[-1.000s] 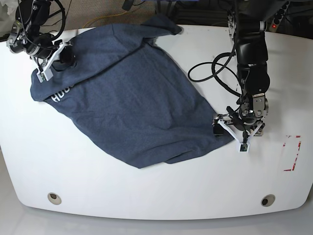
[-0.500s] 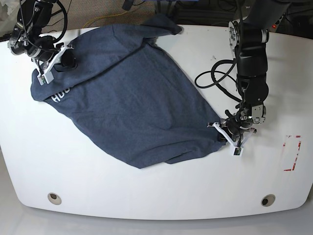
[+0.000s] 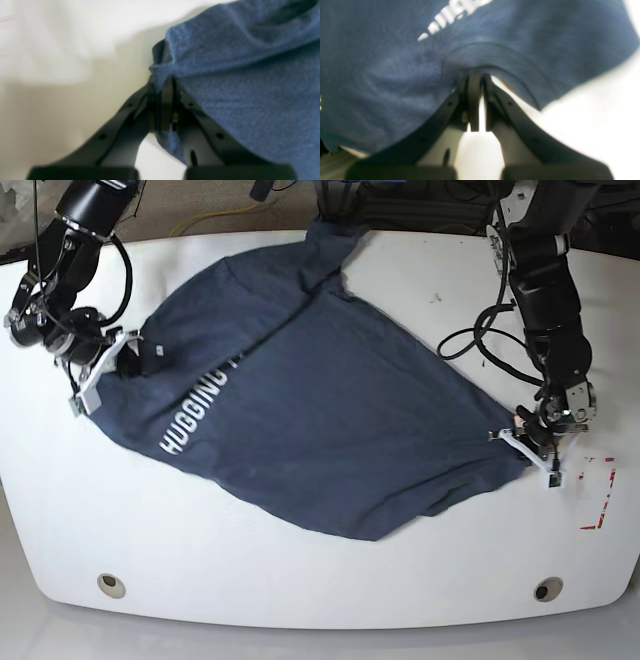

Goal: Fold the T-shirt properly
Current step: 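Pull the shirt apart with both grippers to spread it, then regrasp the shirt's shoulder corners with both grippers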

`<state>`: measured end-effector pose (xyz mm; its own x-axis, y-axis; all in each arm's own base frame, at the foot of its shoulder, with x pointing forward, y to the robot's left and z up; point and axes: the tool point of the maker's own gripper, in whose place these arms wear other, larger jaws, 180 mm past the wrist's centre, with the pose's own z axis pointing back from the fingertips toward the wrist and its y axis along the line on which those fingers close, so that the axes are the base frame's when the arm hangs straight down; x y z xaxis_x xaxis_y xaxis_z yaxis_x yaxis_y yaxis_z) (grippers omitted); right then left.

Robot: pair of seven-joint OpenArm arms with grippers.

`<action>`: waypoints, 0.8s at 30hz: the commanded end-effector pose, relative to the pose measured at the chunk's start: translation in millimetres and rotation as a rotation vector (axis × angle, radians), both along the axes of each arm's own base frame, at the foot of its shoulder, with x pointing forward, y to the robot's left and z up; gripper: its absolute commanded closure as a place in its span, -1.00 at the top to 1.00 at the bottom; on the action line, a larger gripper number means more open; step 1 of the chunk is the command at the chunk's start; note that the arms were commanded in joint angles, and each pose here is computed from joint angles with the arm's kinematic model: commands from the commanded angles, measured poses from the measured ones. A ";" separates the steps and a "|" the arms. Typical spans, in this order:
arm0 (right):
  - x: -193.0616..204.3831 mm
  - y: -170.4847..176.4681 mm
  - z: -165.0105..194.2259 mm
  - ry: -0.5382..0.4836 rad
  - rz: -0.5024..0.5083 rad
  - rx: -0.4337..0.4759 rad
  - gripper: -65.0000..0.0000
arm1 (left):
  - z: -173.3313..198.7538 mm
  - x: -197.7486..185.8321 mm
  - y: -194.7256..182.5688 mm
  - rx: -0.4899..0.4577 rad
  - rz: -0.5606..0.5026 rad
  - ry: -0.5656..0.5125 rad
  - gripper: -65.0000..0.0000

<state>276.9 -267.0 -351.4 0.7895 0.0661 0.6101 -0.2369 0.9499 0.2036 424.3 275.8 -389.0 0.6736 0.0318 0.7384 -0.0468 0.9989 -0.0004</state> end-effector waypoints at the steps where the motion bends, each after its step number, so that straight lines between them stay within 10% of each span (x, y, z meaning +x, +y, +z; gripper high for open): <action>1: 28.3 5.0 15.5 -0.044 0.040 0.010 -0.92 | 31.5 4.4 20.2 0.032 0.025 -0.085 -1.00; 9: 71.5 15.8 6.8 0.003 0.088 0.086 -0.79 | 55.1 -55.3 64.1 0.150 0.112 -0.070 -1.00; 16: 37.3 12.8 -11.8 0.020 0.011 0.129 0.20 | 53.8 -96.6 65.2 0.221 0.103 -0.036 -1.00; 24: -25.3 12.9 -53.8 0.118 -0.117 0.211 0.23 | 41.6 -124.8 61.3 0.250 0.080 0.013 -1.00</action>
<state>247.2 -251.9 -412.6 0.8674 -0.1419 0.4769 -0.0872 0.9003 0.4264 293.1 333.4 -362.8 0.7195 -0.0705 0.6909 -0.1232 0.9661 0.2268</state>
